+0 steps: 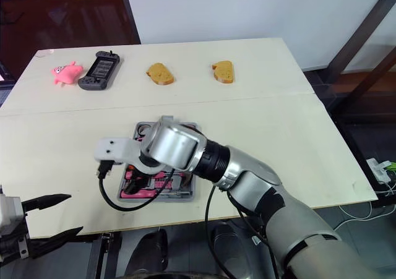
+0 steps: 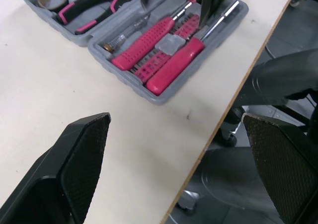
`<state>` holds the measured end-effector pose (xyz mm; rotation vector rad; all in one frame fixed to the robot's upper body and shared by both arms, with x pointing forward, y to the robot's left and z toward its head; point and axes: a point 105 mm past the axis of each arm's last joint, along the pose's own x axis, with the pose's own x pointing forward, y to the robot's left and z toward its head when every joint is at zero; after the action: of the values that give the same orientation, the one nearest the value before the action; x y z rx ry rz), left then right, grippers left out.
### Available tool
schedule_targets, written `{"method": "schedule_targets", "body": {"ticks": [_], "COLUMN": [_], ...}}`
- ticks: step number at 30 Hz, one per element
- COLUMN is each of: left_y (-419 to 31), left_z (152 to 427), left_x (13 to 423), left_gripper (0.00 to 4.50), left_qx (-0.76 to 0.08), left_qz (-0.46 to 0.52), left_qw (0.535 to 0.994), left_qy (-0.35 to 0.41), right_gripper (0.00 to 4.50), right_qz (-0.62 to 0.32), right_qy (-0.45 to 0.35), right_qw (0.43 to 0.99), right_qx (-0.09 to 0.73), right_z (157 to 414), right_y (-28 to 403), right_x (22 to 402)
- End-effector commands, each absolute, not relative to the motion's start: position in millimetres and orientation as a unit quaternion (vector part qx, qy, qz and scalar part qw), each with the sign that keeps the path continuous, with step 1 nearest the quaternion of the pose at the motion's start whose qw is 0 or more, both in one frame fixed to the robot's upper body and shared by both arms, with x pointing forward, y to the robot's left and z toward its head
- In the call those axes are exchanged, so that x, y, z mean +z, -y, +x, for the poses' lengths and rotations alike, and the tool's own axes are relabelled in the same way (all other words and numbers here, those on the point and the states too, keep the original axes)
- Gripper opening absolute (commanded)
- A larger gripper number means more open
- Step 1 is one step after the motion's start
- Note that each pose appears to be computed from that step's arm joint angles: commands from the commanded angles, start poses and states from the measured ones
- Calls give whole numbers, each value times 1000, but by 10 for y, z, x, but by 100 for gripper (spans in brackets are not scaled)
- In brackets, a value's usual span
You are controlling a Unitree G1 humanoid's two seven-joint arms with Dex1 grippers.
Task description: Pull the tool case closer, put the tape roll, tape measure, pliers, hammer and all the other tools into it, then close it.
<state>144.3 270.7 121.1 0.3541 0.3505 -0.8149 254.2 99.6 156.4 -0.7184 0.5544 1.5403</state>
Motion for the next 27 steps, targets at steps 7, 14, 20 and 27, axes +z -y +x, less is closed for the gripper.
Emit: {"method": "schedule_targets", "body": {"ticks": [7,14,20,27], "left_y": [-2718,-2738,-2764,-2784], "left_z": [1567,1658,1664,1660], "left_x": [1320,1345,1359,1364], "left_gripper": [450,450,450,450], "left_qx": [-399,-413,-421,-422], "left_qz": [160,162,166,168], "left_qw": [891,884,878,876], "left_qy": [-148,-149,-156,-161], "right_gripper": [305,3,3,3], "right_qz": [-275,-271,-260,-263], "right_qy": [-58,-85,-108,-145], "right_qw": [633,604,608,621], "right_qx": [722,744,742,724], "right_z": [2643,2569,2578,2637], "right_y": [-727,-636,-678,-646], "right_x": [1534,1061,849,569]}}
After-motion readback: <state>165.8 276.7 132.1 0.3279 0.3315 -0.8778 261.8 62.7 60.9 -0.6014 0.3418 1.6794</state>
